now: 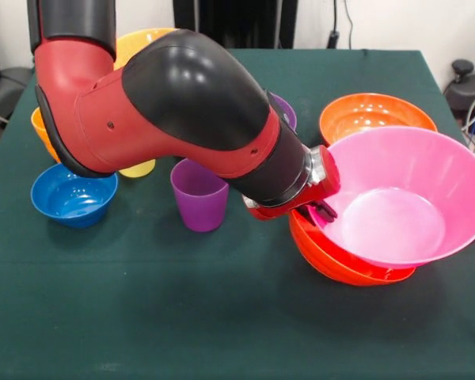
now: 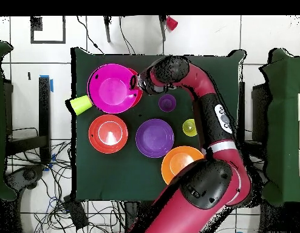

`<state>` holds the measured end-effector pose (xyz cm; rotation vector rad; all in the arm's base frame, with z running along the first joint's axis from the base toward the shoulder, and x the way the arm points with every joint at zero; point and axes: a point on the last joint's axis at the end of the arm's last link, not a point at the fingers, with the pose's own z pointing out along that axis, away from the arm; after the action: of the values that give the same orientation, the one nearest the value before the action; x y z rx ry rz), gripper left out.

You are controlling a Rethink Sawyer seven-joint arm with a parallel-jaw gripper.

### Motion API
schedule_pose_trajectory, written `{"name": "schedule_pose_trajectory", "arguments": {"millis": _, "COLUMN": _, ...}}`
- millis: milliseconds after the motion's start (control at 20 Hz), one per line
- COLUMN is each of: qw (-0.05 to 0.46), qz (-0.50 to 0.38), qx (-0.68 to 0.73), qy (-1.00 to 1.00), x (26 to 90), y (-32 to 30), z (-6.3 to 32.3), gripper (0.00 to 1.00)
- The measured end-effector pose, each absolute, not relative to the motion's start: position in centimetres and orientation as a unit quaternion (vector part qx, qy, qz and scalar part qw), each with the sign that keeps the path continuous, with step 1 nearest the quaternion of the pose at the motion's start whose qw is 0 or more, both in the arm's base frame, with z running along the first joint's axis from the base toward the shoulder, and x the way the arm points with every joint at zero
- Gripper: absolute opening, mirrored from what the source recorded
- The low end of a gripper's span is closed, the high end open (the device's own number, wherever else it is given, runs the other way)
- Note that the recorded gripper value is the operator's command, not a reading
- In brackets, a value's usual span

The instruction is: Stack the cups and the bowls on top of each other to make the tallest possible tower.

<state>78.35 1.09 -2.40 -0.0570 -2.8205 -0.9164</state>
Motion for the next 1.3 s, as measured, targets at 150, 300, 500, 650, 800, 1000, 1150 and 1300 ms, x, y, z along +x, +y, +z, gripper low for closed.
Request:
{"name": "schedule_pose_trajectory", "arguments": {"millis": 150, "qw": 0.088, "qz": -0.309, "qx": -0.020, "qy": -0.947, "x": 78.3, "y": 0.9, "z": -2.4, "gripper": 0.00}}
{"name": "schedule_pose_trajectory", "arguments": {"millis": 300, "qw": 0.092, "qz": -0.309, "qx": -0.020, "qy": -0.946, "x": 78.2, "y": 0.7, "z": -2.3, "gripper": 0.00}}
{"name": "schedule_pose_trajectory", "arguments": {"millis": 500, "qw": 0.102, "qz": -0.307, "qx": -0.016, "qy": -0.946, "x": 78.2, "y": -0.3, "z": -1.2, "gripper": 0.00}}
{"name": "schedule_pose_trajectory", "arguments": {"millis": 650, "qw": 0.101, "qz": -0.300, "qx": -0.012, "qy": -0.948, "x": 78.6, "y": -1.2, "z": 0.5, "gripper": 0.00}}
{"name": "schedule_pose_trajectory", "arguments": {"millis": 800, "qw": 0.094, "qz": -0.293, "qx": -0.009, "qy": -0.951, "x": 78.9, "y": -1.8, "z": 1.9, "gripper": 0.00}}
{"name": "schedule_pose_trajectory", "arguments": {"millis": 1000, "qw": 0.084, "qz": -0.280, "qx": -0.001, "qy": -0.956, "x": 79.2, "y": -2.8, "z": 4.4, "gripper": 0.00}}
{"name": "schedule_pose_trajectory", "arguments": {"millis": 1150, "qw": 0.077, "qz": -0.270, "qx": 0.002, "qy": -0.960, "x": 79.3, "y": -3.5, "z": 6.0, "gripper": 0.00}}
{"name": "schedule_pose_trajectory", "arguments": {"millis": 1300, "qw": 0.069, "qz": -0.263, "qx": 0.004, "qy": -0.962, "x": 79.6, "y": -4.1, "z": 7.3, "gripper": 0.00}}
